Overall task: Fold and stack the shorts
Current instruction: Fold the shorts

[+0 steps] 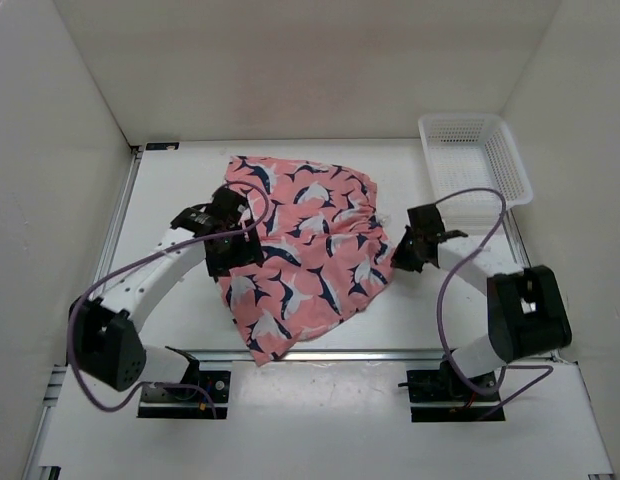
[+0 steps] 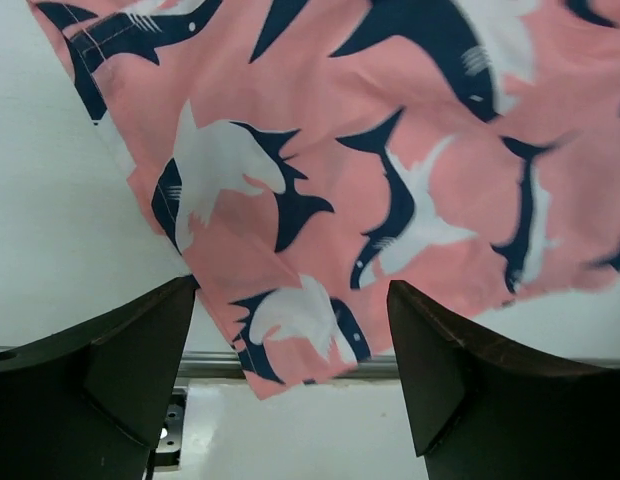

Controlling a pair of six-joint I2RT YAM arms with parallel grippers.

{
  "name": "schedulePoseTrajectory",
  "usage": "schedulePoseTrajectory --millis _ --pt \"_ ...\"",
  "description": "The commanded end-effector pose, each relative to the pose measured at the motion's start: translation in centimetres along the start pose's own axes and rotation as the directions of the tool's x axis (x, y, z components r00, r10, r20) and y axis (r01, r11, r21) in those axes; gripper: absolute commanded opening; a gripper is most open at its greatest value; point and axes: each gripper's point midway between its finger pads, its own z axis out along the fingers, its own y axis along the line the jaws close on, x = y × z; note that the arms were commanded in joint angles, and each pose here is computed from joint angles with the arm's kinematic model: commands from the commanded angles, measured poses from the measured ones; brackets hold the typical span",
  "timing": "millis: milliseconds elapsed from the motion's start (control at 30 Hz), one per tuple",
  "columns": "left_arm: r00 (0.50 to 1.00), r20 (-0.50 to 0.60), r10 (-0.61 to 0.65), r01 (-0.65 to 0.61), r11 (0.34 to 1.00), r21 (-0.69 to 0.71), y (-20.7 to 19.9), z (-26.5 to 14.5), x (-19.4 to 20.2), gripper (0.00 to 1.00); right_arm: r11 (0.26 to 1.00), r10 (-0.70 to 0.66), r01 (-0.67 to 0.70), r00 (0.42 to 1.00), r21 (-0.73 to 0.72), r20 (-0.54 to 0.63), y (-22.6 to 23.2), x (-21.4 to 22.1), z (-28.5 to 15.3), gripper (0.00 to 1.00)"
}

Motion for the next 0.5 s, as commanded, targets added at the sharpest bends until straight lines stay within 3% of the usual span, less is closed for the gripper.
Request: schedulePoseTrajectory --millis 0,167,200,333,367,433,467 --pt "0.994 -0.1 0.039 -0.043 0.998 -0.04 0.2 3.6 1.8 0.89 0.99 0.139 -0.139 0.989 -0.005 0.041 -0.8 2.3 -1.0 0.0" --pt "0.982 -0.185 0.023 -0.049 0.989 -0.138 1.5 8.8 2.7 0.91 0.987 0.159 -0.159 0.987 -0.004 -0.018 -1.7 6.2 -1.7 0.0" --pt "0.978 -0.205 0.022 -0.054 0.987 -0.153 1.4 9.7 2.6 0.81 0.987 0.159 -0.158 0.987 0.009 -0.014 -2.0 6.3 -2.0 0.0" --pt "0.976 -0.216 0.033 -0.073 0.981 -0.18 0.7 11.7 1.8 0.59 0.989 0.144 -0.146 0.989 0.035 0.037 -2.9 5.4 -2.8 0.0" --pt "0.976 -0.216 0.043 -0.084 0.979 -0.188 0.7 12.0 1.6 0.39 0.988 0.147 -0.149 0.988 0.034 0.048 -3.2 5.2 -3.0 0.0" --pt "0.975 -0.22 0.042 -0.086 0.977 -0.193 0.4 13.0 0.7 0.12 0.986 0.157 -0.159 0.986 0.04 0.059 -3.8 4.7 -3.3 0.0" --pt "0.976 -0.216 0.031 -0.074 0.978 -0.196 0.3 13.4 0.0 0.1 0.988 0.147 -0.149 0.987 0.03 0.068 -3.7 4.5 -3.5 0.0"
